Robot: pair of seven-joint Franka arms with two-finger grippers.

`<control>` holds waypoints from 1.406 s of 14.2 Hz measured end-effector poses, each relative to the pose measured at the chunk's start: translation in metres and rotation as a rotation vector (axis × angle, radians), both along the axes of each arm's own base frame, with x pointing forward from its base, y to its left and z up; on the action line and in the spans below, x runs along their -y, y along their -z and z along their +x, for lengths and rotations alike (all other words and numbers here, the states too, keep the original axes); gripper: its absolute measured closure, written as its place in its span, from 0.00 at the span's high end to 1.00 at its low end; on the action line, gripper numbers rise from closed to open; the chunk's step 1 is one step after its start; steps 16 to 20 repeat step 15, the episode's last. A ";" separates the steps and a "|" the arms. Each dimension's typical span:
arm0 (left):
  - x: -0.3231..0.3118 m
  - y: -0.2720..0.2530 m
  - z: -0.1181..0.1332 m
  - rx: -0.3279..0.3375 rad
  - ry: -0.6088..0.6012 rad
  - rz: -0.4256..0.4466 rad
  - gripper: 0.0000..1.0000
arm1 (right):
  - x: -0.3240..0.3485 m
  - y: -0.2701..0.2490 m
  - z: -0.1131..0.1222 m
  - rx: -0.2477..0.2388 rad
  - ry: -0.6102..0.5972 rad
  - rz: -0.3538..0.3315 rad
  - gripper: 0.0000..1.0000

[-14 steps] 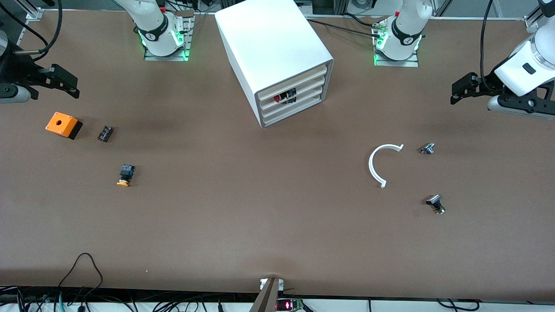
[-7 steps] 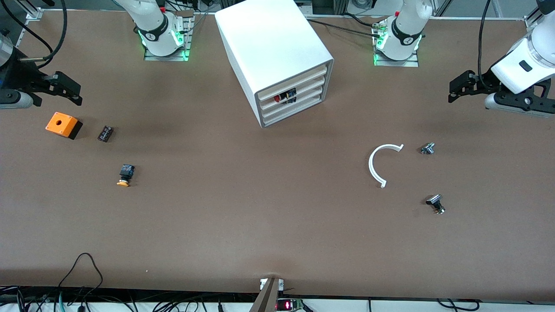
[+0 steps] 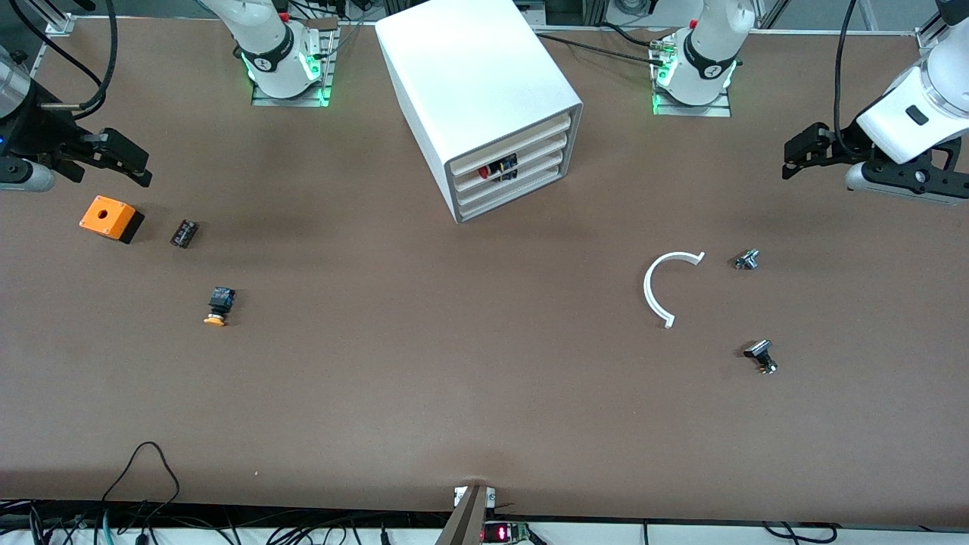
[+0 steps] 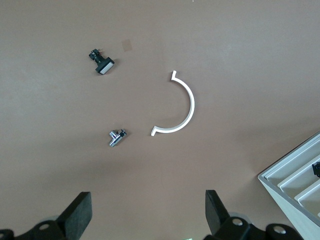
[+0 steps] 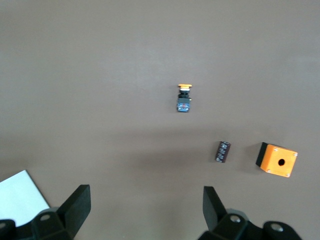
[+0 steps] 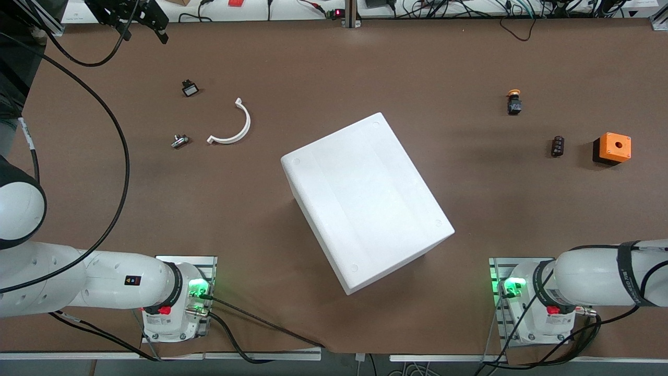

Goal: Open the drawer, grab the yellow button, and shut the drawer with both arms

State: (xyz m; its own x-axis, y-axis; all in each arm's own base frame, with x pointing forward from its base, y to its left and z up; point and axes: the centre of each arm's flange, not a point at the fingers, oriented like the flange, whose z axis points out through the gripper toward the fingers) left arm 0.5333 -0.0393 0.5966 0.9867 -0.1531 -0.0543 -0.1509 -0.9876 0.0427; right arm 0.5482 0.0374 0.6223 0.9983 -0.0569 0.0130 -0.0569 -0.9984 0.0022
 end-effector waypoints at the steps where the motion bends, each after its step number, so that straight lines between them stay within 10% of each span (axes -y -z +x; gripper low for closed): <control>1: 0.000 0.000 0.000 0.000 0.000 0.000 1.00 | -0.002 0.000 0.000 -0.001 0.001 0.015 1.00; 20: 0.000 0.000 0.000 0.000 0.000 0.000 1.00 | 0.000 -0.005 0.000 0.009 0.013 0.022 1.00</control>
